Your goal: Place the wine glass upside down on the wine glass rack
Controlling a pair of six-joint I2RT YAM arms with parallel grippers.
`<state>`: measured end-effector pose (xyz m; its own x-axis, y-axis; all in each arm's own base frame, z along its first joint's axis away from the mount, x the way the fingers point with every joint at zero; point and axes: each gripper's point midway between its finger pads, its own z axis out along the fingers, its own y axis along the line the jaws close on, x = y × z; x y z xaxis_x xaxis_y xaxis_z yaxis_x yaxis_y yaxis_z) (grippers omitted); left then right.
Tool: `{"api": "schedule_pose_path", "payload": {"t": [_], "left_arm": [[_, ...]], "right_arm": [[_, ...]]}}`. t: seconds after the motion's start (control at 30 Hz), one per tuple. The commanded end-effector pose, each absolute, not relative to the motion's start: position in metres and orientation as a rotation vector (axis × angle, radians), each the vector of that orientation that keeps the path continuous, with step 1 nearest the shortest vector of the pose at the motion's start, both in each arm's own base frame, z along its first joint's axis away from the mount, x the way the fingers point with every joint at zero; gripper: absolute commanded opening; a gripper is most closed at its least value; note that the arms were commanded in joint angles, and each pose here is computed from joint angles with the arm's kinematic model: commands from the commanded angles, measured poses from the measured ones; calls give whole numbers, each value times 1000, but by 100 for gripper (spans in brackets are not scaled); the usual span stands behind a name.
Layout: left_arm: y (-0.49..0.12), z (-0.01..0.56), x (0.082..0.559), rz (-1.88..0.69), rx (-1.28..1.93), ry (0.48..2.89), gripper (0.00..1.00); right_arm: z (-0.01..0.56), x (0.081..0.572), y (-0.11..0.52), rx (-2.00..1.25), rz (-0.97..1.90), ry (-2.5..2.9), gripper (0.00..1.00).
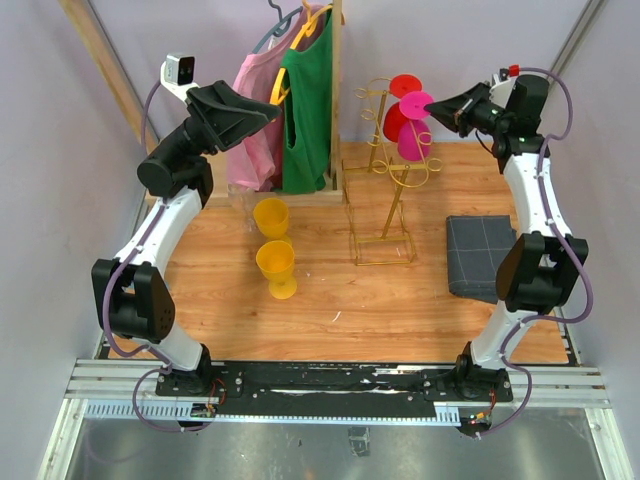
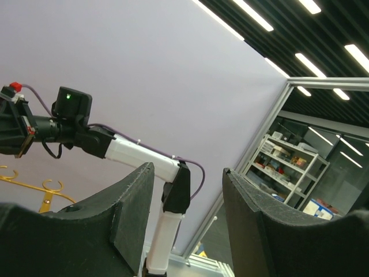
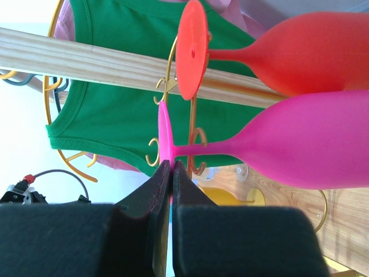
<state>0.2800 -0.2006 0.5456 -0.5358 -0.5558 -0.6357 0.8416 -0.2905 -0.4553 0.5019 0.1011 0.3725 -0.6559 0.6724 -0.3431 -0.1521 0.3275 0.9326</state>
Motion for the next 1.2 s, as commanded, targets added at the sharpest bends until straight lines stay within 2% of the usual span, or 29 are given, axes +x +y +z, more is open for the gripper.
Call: {"api": "schedule_pose_path", "payload": {"t": [0.0,0.37,0.5,0.73,1.17], "left_arm": [[-198,552,268,-1898,496,950,55],[-198,550,271,-1900,490,956,55],[-199,548,272,-1901,488,964,55],[-199,545,272,-1905,486,964,55],[-199,543,272,-1908,487,965,55]], "right_arm": [[385,500,112,393,1424,1840,1],[373,489,121,349,1441,1898,1],[366,486,123,340,1452,1925,6],[356,481,124,347,1453,1946,27],[373,463,124,304,1442,1920,30]]}}
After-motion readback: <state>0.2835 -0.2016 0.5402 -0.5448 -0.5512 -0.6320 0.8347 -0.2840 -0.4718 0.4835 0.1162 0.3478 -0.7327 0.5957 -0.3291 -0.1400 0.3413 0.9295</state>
